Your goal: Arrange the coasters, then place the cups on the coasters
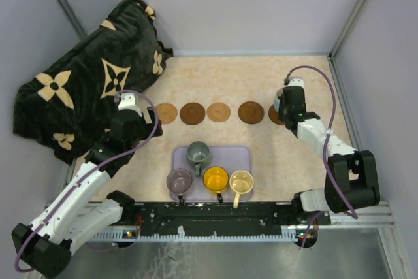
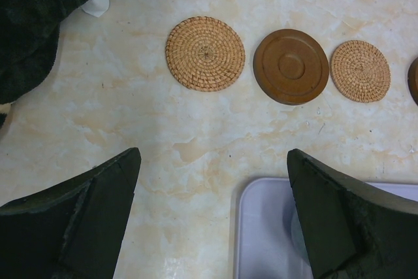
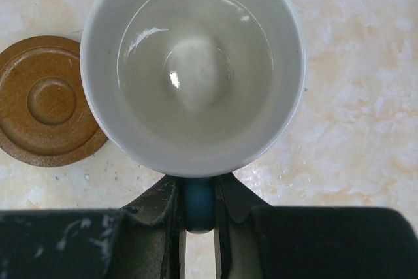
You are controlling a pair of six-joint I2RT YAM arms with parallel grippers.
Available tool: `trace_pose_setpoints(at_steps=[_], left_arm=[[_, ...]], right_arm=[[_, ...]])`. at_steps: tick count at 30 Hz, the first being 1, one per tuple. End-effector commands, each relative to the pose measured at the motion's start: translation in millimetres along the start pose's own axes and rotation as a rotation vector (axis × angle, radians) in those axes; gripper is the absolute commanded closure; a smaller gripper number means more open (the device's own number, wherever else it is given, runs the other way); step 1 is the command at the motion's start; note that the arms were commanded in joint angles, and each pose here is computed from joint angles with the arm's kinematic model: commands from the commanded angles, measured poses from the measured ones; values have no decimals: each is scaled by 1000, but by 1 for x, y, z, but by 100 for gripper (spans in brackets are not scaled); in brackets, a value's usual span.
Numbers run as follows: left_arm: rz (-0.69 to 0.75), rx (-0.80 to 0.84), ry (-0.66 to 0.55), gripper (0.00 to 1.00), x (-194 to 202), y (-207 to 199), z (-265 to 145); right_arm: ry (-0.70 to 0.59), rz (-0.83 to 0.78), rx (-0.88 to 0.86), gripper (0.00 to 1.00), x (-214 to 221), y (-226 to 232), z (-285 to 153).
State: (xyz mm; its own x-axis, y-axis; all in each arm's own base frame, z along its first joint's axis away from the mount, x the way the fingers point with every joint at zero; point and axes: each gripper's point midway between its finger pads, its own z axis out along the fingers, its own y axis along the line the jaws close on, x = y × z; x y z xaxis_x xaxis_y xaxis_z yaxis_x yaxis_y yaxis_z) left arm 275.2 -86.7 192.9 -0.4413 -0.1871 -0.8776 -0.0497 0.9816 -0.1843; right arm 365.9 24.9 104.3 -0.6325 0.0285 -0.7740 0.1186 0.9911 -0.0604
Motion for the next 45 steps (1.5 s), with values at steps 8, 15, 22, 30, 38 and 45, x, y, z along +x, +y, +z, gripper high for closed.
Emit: trace_pose_setpoints(at_steps=[8,15,22,30,38,45], left_arm=[[-2,5,-14,1,-3,-1,1],[-4,4,-13,1,-3,-1,1],[-5,5,-14,1,-3,-1,1],[-6,6,-13,1,-2,-1,0],[-7,8,-15,1,-3,-1,0],[-8,6,-15,1,-2,0,0]], right_arm=[[-144,44,-21,100,-52,-2,-2],[-114,39,-22,100,-45,-2,0],[-98,34,-9,100,-41,-4,1],[-81,31,7,100,-36,-7,2],[-72,32,11,100,-34,-6,6],[-72,33,10,100,-32,-6,9]])
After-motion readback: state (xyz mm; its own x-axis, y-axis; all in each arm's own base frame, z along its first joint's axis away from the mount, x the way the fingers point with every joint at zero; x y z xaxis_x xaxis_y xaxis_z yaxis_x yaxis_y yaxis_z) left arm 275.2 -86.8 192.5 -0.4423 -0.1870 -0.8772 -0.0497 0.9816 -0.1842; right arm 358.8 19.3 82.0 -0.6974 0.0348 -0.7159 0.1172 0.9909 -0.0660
